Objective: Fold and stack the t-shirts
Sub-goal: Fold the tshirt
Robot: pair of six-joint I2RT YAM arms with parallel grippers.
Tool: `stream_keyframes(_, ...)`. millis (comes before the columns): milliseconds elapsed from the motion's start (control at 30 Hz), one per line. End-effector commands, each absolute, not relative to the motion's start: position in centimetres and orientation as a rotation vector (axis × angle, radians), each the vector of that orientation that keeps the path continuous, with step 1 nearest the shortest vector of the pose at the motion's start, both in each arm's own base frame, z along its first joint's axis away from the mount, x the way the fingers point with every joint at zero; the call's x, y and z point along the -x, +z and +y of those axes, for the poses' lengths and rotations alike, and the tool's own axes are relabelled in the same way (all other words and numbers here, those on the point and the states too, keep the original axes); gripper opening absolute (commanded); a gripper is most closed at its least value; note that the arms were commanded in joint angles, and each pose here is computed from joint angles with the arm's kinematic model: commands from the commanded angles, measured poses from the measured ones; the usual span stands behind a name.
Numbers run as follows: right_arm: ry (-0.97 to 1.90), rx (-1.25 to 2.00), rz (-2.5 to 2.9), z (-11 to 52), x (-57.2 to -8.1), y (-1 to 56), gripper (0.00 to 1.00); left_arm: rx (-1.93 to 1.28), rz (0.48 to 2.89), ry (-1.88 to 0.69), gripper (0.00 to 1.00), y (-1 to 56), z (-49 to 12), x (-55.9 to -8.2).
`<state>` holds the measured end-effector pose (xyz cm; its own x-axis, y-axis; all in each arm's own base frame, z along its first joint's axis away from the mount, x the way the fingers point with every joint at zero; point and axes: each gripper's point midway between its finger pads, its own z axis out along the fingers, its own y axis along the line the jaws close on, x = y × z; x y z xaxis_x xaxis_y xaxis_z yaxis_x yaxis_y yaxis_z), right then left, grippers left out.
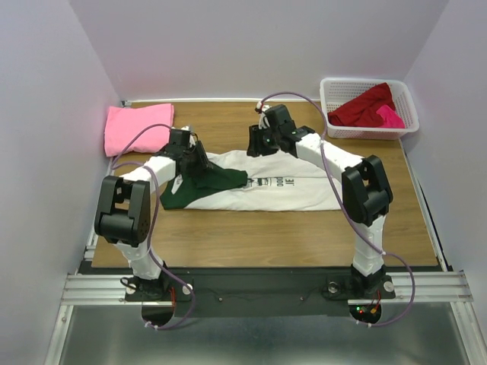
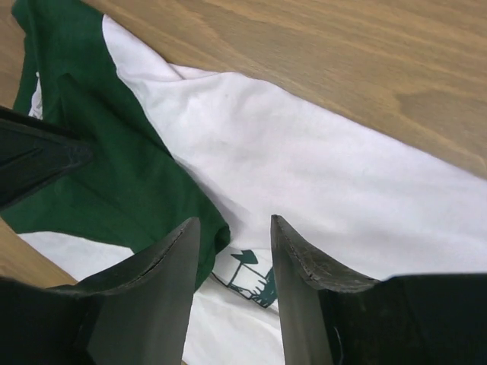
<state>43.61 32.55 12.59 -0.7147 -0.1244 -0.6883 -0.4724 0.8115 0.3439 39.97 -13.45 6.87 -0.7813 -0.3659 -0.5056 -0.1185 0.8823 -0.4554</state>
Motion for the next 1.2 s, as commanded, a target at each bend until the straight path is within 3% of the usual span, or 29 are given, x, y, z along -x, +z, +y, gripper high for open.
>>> stream_keyframes(0,0.764,0.339,2.367,34.5,-42.6,11.9,0.47,0.300,2.427,-0.535,0.51,7.6,-13.8,-41.2)
stream_keyframes(200,0.792,0.340,2.418,35.1,-42.5,9.3,0.41,0.301,2.466,-0.456,0.44,5.8,-13.0,-41.8)
stream_keyframes(467,0.863,0.370,2.462,35.8,-41.5,7.4,0.38,0.318,2.485,-0.395,0.43,4.9,-12.1,-41.7)
stream_keyframes(700,0.735,0.332,2.515,34.0,-41.5,4.4,0.22,0.392,2.510,-0.310,0.42,3.9,-9.9,-41.3)
stream_keyframes(867,0.674,0.319,2.534,32.3,-41.1,3.7,0.20,0.418,2.517,-0.290,0.43,3.5,-8.8,-40.8)
stream_keyframes(1067,0.589,0.296,2.432,30.2,-42.4,7.9,0.21,0.395,2.483,-0.366,0.64,6.0,-9.9,-41.4)
stream_keyframes(1100,0.543,0.294,2.413,29.3,-42.8,8.4,0.27,0.392,2.463,-0.376,0.74,7.3,-10.2,-41.3)
stream_keyframes(1167,0.485,0.267,2.370,27.3,-43.6,10.3,0.32,0.386,2.431,-0.376,0.82,9.0,-10.5,-41.4)
